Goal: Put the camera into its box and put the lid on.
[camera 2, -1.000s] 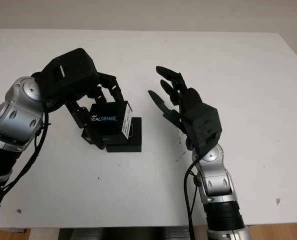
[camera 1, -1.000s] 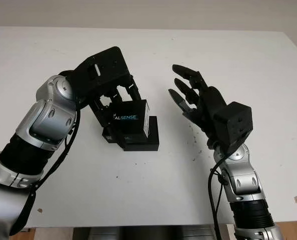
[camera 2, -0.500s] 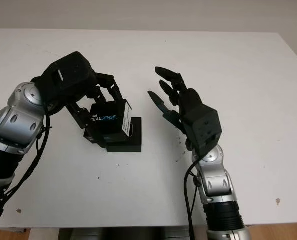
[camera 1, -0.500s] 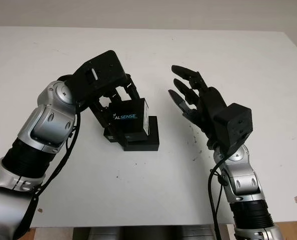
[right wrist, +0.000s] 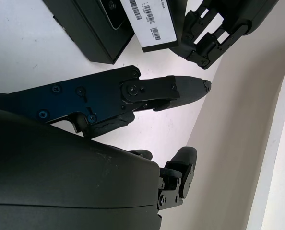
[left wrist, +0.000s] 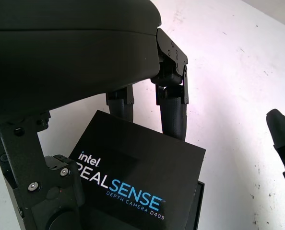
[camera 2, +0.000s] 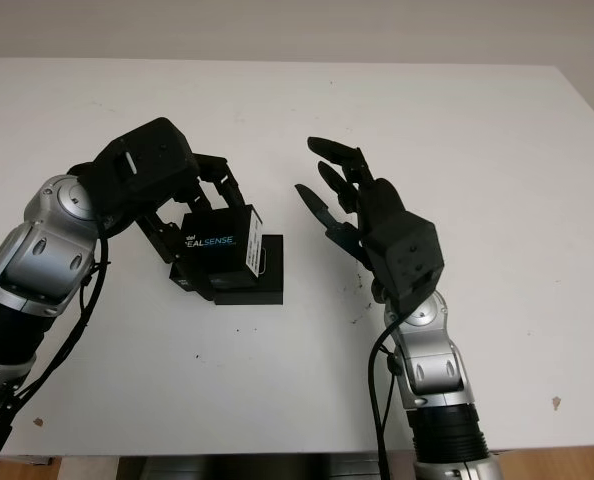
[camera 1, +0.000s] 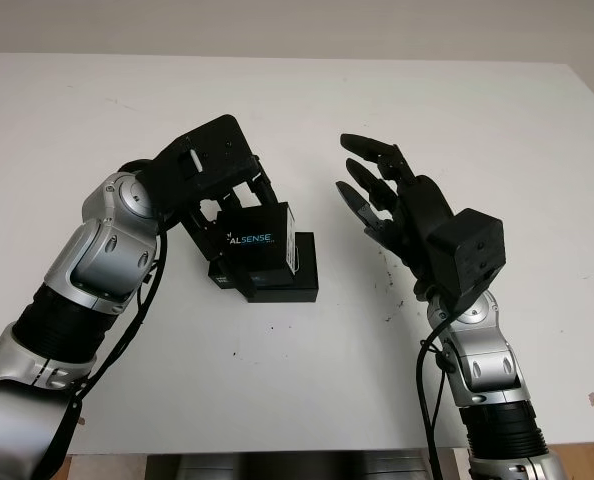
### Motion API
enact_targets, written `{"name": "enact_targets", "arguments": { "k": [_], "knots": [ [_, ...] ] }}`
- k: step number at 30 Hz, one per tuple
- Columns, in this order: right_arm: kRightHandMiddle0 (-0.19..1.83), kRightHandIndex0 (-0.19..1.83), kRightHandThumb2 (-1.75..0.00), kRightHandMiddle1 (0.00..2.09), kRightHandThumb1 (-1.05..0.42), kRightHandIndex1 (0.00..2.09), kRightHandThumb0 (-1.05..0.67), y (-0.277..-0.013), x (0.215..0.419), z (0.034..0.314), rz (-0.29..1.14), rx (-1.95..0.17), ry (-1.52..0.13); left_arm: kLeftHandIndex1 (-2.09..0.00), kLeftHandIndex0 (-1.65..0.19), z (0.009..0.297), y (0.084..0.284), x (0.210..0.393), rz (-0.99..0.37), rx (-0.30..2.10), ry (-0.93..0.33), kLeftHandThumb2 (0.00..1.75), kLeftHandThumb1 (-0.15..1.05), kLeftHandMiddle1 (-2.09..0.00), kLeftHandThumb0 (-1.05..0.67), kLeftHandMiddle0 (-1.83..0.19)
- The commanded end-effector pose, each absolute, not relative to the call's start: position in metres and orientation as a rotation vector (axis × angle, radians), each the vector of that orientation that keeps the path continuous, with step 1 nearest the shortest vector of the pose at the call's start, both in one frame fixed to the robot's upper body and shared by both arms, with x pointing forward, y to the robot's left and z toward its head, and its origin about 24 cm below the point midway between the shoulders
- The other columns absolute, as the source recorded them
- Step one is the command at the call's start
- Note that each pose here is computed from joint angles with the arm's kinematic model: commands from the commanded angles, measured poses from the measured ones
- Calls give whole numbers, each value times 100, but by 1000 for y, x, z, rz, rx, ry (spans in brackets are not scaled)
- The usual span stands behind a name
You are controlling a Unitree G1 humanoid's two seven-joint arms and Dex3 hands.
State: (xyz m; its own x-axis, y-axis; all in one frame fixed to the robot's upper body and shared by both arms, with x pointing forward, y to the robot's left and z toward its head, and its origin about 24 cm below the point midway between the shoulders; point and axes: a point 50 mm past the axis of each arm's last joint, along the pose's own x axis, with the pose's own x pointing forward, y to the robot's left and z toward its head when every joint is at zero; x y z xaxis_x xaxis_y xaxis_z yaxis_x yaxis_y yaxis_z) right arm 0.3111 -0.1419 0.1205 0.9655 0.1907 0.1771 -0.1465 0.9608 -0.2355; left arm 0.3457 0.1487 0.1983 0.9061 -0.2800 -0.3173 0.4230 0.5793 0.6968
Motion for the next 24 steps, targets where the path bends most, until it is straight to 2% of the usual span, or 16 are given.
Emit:
{"name": "enact_targets", "arguments": {
  "k": [1, 9, 19, 24],
  "knots": [
    [-3, 26, -27, 76, -105, 11, -66, -142, 311, 119, 171, -219, -201, -170, -45, 198, 147, 347, -411, 857, 174, 18, 105, -176, -30, -55],
    [-4, 26, -27, 77, -105, 10, -66, -142, 311, 119, 167, -211, -200, -174, -46, 195, 145, 349, -428, 829, 189, 19, 105, -181, -30, -55],
    [-4, 26, -27, 77, -105, 9, -66, -143, 309, 120, 164, -211, -206, -178, -51, 195, 135, 354, -426, 767, 197, 18, 105, -184, -29, -64],
    [-3, 27, -27, 78, -105, 10, -66, -144, 310, 119, 158, -217, -200, -179, -34, 196, 126, 354, -439, 672, 234, 17, 105, -183, -31, -53]
  ]
}}
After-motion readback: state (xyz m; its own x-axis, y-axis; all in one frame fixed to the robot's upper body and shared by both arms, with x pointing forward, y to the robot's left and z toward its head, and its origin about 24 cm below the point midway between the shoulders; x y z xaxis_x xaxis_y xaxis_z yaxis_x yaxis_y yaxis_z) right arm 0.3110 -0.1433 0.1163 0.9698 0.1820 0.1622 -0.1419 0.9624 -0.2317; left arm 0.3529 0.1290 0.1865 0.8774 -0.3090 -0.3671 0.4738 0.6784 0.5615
